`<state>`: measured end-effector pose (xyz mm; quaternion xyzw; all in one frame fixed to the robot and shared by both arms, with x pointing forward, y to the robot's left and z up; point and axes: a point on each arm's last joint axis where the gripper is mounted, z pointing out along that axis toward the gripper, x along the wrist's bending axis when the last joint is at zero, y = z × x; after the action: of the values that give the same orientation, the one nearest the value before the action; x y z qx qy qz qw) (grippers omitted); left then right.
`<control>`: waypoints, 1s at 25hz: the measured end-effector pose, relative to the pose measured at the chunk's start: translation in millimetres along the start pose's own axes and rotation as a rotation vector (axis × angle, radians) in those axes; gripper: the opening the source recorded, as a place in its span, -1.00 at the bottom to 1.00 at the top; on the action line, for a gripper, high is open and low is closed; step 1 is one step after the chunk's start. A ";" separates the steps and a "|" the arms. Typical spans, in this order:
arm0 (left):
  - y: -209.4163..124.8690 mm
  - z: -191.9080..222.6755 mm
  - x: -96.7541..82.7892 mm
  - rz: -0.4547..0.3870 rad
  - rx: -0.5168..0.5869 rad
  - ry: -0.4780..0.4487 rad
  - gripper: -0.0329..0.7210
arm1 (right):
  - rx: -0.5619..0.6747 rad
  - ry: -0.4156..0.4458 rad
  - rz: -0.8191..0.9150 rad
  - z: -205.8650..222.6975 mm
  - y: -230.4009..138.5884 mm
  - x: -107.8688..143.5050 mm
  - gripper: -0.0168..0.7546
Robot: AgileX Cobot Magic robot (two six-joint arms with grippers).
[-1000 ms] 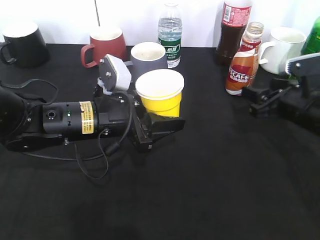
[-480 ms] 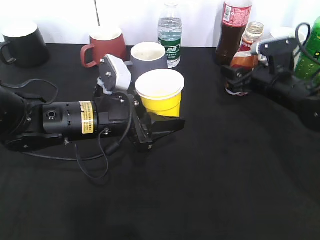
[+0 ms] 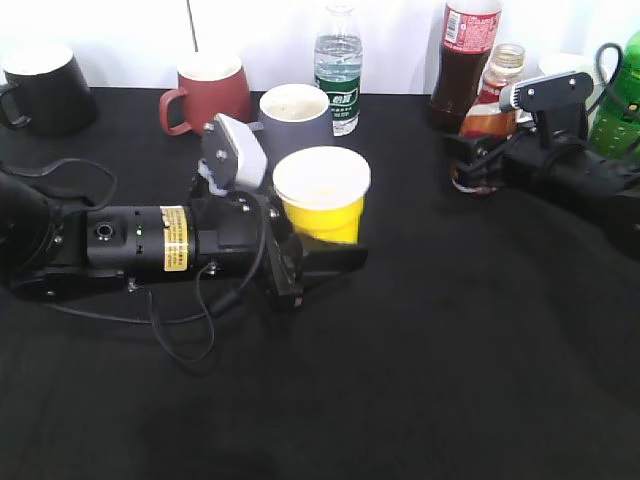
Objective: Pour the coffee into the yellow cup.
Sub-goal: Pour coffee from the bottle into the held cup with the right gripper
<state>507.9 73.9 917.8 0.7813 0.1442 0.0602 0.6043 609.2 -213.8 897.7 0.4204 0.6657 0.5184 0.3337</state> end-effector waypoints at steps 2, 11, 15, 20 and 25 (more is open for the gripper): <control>4.2 2.7 0.3 0.050 0.009 -0.032 0.27 | -0.022 0.050 -0.060 -18.4 18.5 8.3 0.43; 32.8 35.5 -23.3 0.138 -0.025 -0.120 0.27 | -0.210 0.233 -0.712 -102.7 107.9 44.5 0.42; 38.0 46.0 -33.5 0.165 -0.005 -0.134 0.27 | -0.185 0.212 -0.836 -104.7 107.9 43.0 0.42; 34.1 46.2 -29.4 0.160 0.044 -0.093 0.27 | -0.217 0.188 -1.119 -104.7 107.8 42.9 0.42; 34.3 46.4 -29.3 0.155 0.042 -0.089 0.27 | -0.237 0.171 -1.301 -104.7 107.7 42.9 0.42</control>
<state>497.7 14.4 941.0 0.8045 0.0575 0.0689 0.5871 521.9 -206.1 1027.1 -0.1491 0.7462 0.3124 0.5686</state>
